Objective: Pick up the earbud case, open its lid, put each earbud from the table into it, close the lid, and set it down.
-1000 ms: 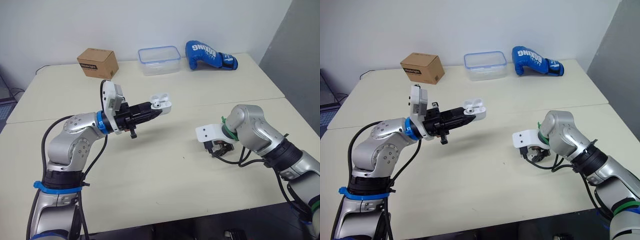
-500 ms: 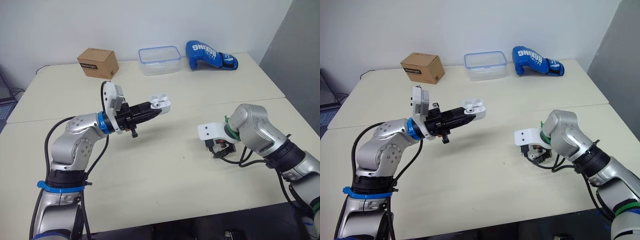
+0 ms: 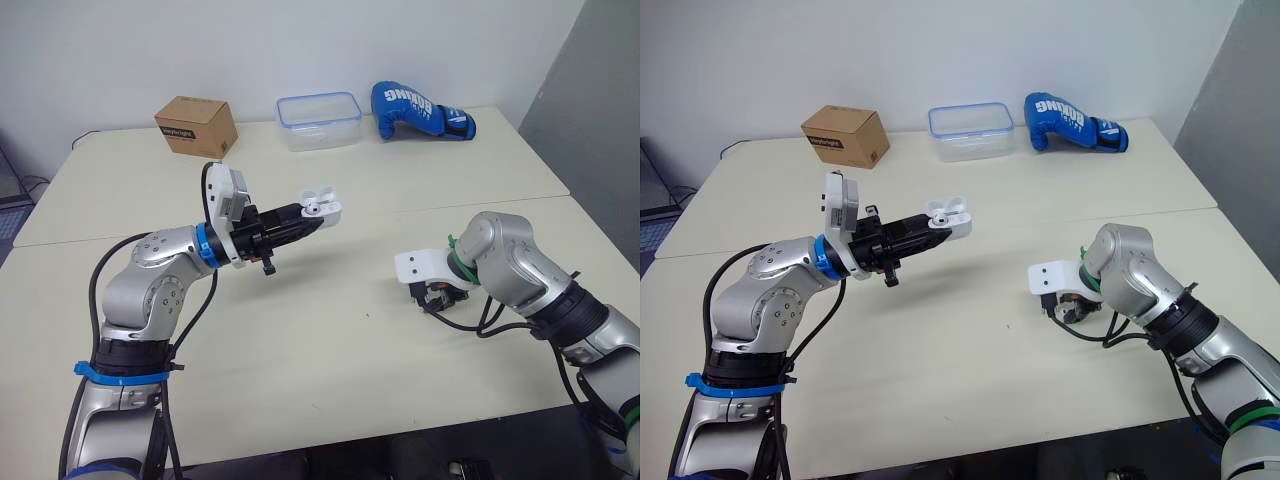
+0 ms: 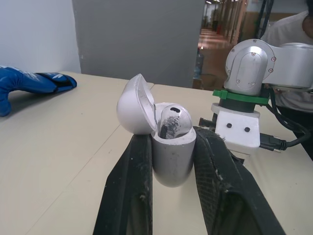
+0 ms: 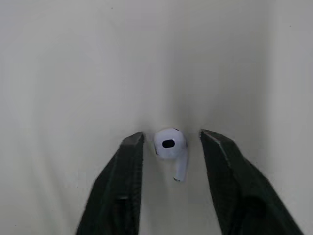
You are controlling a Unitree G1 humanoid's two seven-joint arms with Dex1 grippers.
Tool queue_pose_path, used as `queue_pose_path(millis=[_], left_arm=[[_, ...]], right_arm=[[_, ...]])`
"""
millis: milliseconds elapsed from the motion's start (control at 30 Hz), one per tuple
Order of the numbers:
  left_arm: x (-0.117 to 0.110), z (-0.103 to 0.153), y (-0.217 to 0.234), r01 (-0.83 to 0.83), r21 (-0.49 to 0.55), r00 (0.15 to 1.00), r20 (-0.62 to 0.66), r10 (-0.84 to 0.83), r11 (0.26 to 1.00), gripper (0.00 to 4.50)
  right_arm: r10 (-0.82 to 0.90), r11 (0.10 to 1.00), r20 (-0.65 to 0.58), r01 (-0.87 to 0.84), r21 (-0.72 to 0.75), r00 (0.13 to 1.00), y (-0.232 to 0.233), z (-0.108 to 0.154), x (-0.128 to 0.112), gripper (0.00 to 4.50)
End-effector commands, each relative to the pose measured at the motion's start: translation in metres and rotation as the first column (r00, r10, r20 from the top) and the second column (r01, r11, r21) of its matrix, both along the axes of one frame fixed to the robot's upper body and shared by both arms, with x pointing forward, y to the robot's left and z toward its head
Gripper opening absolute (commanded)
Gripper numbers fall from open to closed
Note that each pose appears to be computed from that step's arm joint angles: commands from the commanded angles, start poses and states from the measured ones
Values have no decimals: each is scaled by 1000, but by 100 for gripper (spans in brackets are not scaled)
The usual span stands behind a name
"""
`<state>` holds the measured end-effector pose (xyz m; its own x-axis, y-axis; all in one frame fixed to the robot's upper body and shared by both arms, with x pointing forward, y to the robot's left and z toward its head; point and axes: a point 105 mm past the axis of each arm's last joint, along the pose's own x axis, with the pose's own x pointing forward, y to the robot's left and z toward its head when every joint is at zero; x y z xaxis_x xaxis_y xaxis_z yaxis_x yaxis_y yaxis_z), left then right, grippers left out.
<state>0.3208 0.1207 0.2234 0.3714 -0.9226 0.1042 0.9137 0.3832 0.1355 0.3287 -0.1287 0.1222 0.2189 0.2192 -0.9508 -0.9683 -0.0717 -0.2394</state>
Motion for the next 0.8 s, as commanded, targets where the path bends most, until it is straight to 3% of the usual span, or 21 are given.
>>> queue_pose_path(millis=[33, 267, 467, 800], left_arm=[[-3, 12, -1, 6, 3, 998, 59, -6, 1000, 79], [-4, 12, -1, 5, 3, 998, 59, -5, 1000, 79], [-4, 12, 0, 1, 4, 998, 58, -1, 1000, 79], [-3, 12, 0, -11, -2, 998, 63, 11, 1000, 79]], right_arm=[[14, 1000, 13, -14, -4, 1000, -2, 4, -1, 176], [22, 1000, 17, -22, -12, 1000, -3, 3, 0, 176], [32, 999, 16, -32, -12, 999, -2, 3, -1, 38], [-1, 1000, 10, 0, 26, 1000, -1, 11, -4, 38]])
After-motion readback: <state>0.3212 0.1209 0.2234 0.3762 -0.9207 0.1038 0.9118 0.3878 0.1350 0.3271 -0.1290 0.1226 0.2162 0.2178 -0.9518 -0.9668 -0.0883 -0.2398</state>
